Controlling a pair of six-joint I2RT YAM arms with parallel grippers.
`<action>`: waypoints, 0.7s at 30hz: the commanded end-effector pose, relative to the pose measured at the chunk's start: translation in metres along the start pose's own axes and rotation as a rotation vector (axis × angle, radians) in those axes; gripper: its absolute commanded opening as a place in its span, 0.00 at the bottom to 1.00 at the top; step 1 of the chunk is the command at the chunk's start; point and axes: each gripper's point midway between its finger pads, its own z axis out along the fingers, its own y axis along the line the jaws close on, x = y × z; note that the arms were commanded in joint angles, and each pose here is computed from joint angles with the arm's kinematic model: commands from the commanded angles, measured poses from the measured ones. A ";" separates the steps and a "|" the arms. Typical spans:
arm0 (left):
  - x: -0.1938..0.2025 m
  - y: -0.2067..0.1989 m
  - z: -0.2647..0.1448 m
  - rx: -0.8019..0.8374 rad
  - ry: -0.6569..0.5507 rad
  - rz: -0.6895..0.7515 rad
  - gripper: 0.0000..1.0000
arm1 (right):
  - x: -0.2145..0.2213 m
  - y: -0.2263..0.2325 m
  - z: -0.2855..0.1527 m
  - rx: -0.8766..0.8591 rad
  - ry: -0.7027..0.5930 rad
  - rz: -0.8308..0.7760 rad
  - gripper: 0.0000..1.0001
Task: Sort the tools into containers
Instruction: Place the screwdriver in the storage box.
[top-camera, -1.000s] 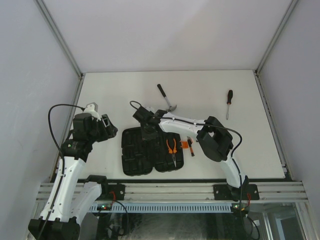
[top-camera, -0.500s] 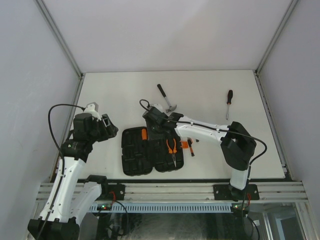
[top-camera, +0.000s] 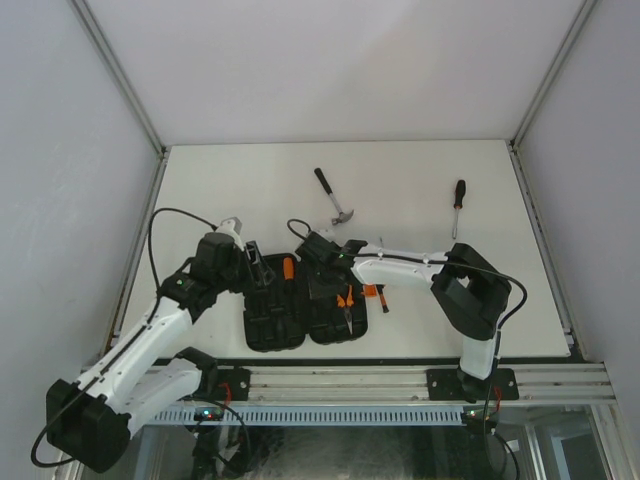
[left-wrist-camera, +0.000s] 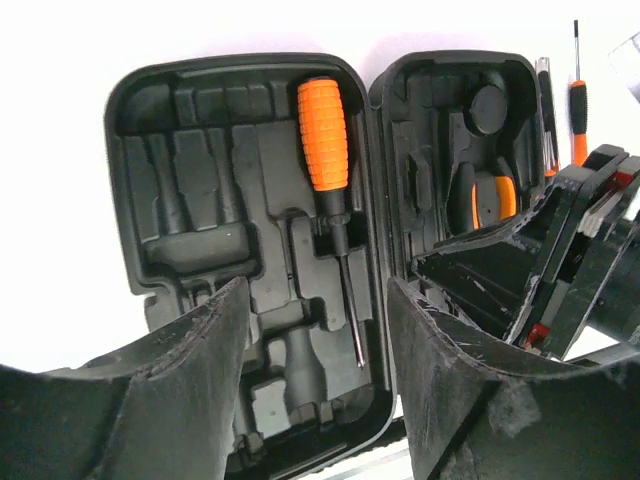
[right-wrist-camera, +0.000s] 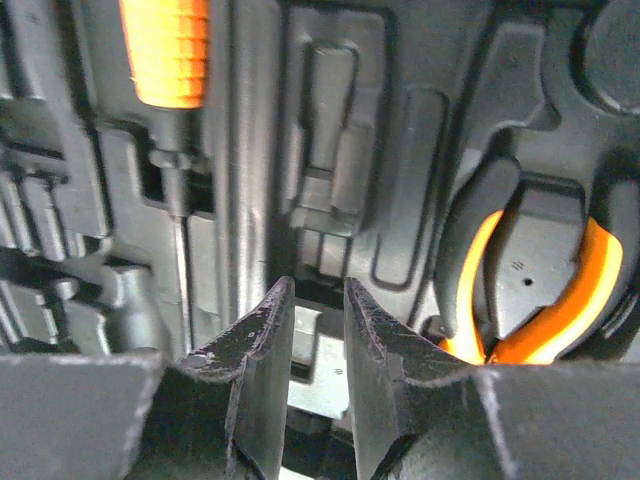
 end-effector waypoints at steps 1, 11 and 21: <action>-0.011 -0.020 0.015 0.047 -0.051 -0.035 0.61 | -0.013 -0.001 -0.015 -0.007 -0.063 0.031 0.25; 0.002 -0.032 0.040 0.048 0.011 0.003 0.59 | 0.001 -0.008 -0.008 0.028 -0.021 0.002 0.24; 0.028 -0.032 0.061 0.018 0.097 -0.003 0.54 | 0.017 -0.018 0.002 0.046 0.028 0.005 0.19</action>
